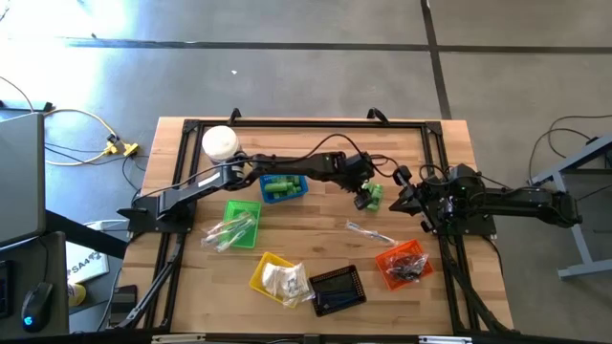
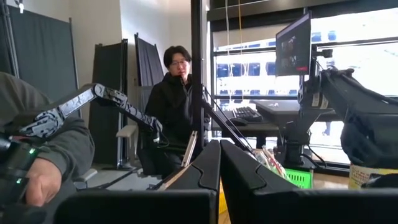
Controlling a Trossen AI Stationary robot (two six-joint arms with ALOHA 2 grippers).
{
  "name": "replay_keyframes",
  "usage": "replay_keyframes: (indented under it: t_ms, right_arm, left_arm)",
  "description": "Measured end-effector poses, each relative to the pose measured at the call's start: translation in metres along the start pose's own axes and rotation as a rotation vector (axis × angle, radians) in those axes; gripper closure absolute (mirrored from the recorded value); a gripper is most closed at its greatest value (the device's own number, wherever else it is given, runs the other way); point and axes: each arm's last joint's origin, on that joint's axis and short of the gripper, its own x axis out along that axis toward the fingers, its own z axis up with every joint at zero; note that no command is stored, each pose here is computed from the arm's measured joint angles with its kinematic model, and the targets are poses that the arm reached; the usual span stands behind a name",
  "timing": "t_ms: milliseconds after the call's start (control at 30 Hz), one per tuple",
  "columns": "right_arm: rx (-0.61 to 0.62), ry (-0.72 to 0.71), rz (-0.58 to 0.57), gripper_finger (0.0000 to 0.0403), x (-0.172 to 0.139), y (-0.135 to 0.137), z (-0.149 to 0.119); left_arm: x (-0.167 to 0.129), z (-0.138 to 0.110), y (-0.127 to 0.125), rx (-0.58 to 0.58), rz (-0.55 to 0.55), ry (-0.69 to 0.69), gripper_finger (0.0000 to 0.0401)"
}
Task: Pick & Place Travel size toiletries
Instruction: Put the green shampoo into the blue bin
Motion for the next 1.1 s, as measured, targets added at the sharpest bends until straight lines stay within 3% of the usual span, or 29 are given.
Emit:
replay_keyframes:
  t_ms: [500,600,900,1100]
  right_arm:
    - [-0.001,-0.001,-0.002,0.0400,0.000,0.000,0.000]
    - [0.003,0.004,-0.003,0.0400,0.000,0.000,0.000]
    - [0.010,0.007,0.000,0.0400,0.000,0.000,-0.001]
    - [0.021,0.007,0.001,0.0400,0.000,0.000,-0.001]
  left_arm:
    - [0.012,-0.009,0.004,0.031,0.031,0.026,0.0127]
    - [0.011,-0.006,0.002,0.102,-0.006,0.006,0.0127]
    - [-0.058,0.037,-0.015,0.199,-0.021,-0.161,0.0127]
    - [-0.054,0.025,-0.011,0.274,-0.002,-0.051,0.0127]
